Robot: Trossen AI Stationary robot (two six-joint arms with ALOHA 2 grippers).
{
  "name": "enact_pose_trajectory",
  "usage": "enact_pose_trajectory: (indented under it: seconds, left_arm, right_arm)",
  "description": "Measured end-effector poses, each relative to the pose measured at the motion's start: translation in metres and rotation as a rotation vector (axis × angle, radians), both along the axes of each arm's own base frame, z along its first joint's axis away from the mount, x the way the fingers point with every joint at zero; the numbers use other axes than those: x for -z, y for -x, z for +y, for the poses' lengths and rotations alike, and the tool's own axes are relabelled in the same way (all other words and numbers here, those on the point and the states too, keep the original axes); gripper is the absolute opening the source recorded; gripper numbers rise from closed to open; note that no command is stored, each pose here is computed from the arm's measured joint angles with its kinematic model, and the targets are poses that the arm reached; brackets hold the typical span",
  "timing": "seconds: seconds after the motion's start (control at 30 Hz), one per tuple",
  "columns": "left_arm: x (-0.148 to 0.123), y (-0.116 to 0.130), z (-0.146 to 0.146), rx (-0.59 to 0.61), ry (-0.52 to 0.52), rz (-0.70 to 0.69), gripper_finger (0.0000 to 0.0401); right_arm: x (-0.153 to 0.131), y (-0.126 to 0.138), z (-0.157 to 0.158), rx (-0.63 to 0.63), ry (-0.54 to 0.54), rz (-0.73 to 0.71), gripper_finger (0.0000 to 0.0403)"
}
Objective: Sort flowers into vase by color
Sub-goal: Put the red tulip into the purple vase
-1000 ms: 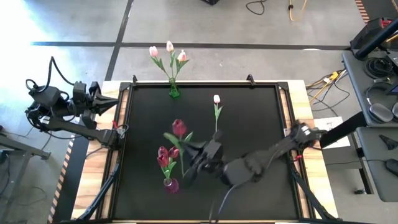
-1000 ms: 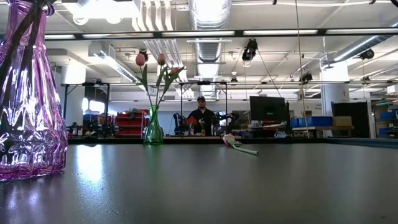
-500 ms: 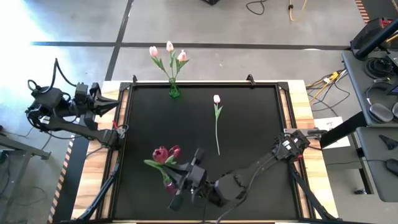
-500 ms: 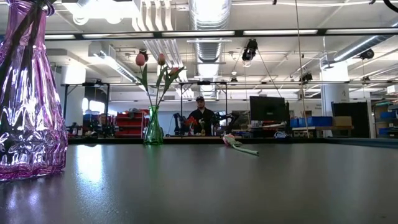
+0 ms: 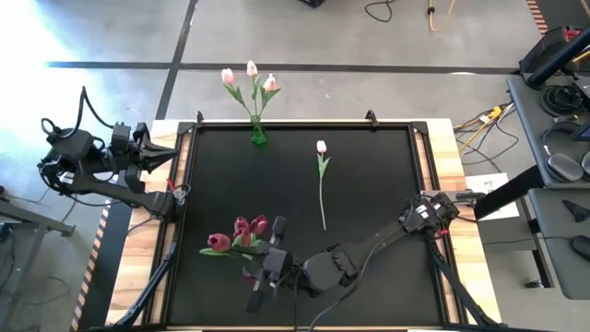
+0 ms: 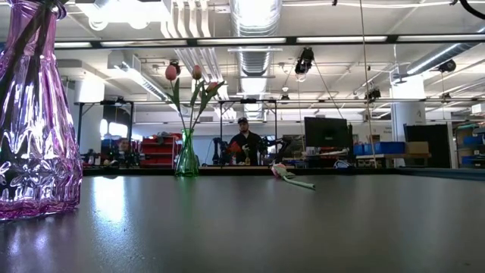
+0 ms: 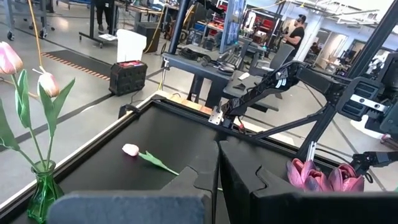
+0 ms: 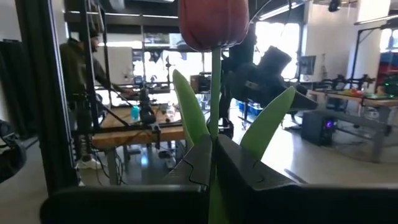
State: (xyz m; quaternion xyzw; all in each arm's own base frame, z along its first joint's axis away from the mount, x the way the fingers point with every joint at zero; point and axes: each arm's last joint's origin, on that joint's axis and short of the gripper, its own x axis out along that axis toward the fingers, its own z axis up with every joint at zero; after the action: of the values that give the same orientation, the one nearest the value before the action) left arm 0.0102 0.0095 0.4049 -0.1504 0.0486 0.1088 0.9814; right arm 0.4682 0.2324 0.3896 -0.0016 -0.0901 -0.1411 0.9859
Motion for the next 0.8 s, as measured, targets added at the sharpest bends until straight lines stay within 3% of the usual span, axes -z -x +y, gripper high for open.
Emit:
enact_pose_trajectory:
  seconds: [0.8]
  left_arm:
    - [0.0,0.0,0.0,0.004,-0.019,0.005,0.0]
  right_arm:
    - [0.035,-0.014,-0.009,-0.003,-0.044,0.065,0.0013]
